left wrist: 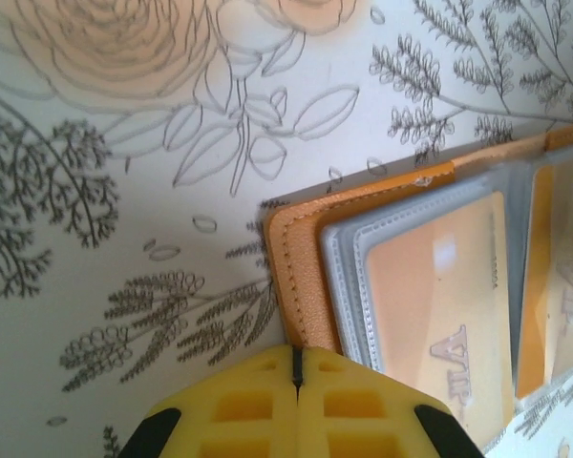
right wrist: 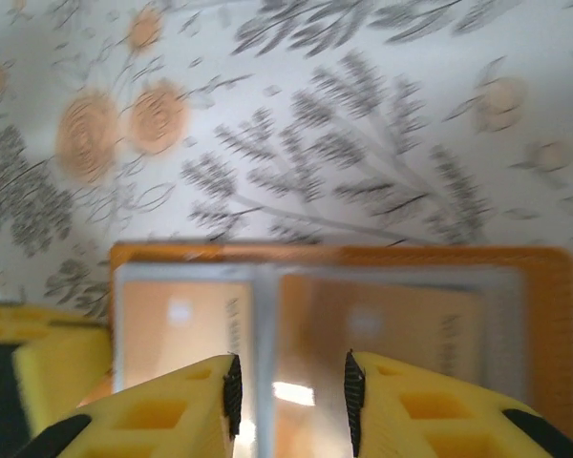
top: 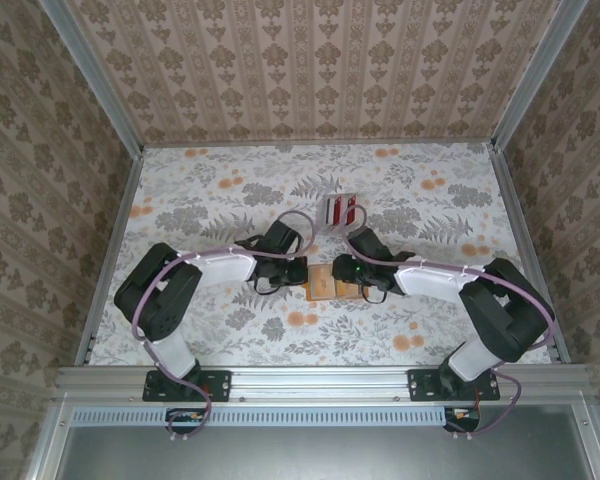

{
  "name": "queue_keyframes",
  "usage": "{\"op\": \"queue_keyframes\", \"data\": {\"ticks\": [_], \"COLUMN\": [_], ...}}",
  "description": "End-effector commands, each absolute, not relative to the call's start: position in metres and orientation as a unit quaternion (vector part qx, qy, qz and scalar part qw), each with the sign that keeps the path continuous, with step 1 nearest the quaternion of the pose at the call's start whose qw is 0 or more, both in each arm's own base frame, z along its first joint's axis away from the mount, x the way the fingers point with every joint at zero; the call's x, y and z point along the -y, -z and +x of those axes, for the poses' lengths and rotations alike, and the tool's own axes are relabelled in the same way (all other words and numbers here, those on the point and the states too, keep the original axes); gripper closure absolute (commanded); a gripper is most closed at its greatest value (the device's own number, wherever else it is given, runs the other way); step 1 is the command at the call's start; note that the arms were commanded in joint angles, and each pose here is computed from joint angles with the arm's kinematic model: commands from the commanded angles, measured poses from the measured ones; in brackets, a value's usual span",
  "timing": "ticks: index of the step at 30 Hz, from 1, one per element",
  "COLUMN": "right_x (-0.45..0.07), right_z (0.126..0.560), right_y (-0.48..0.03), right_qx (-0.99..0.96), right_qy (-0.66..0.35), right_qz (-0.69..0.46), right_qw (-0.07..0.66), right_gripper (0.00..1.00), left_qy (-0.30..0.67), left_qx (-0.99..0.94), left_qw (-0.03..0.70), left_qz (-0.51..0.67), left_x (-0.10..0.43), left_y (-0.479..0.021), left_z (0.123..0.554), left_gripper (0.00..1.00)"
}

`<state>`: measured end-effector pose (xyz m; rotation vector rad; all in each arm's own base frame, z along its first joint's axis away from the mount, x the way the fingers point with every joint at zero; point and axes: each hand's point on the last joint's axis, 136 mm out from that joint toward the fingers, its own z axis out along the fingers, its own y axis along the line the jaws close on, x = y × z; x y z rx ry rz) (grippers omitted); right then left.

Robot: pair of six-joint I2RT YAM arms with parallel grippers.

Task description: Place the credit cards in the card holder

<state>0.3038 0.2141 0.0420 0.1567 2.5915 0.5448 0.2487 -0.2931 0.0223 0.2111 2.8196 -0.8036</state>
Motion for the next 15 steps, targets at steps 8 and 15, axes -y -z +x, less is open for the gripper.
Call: {"op": "queue_keyframes", "data": {"ticks": [8, 15], "right_x": [-0.221, -0.235], "right_z": [0.286, 0.276], "right_y": [-0.064, -0.030], "right_qx": [-0.936, -0.946], "right_qy": [-0.273, -0.271], "right_qz": [-0.006, -0.037], "right_qw": [0.223, 0.176], "right_gripper": [0.62, 0.66], "left_qy": [0.433, 0.525], "left_qx": [-0.896, -0.844], "left_qw": [0.096, 0.106], "left_qz": [0.035, 0.030], "left_x": [0.298, 0.308], "left_y": [-0.065, -0.101], "left_z": [0.254, 0.265], "left_gripper": [1.00, 1.00]}}
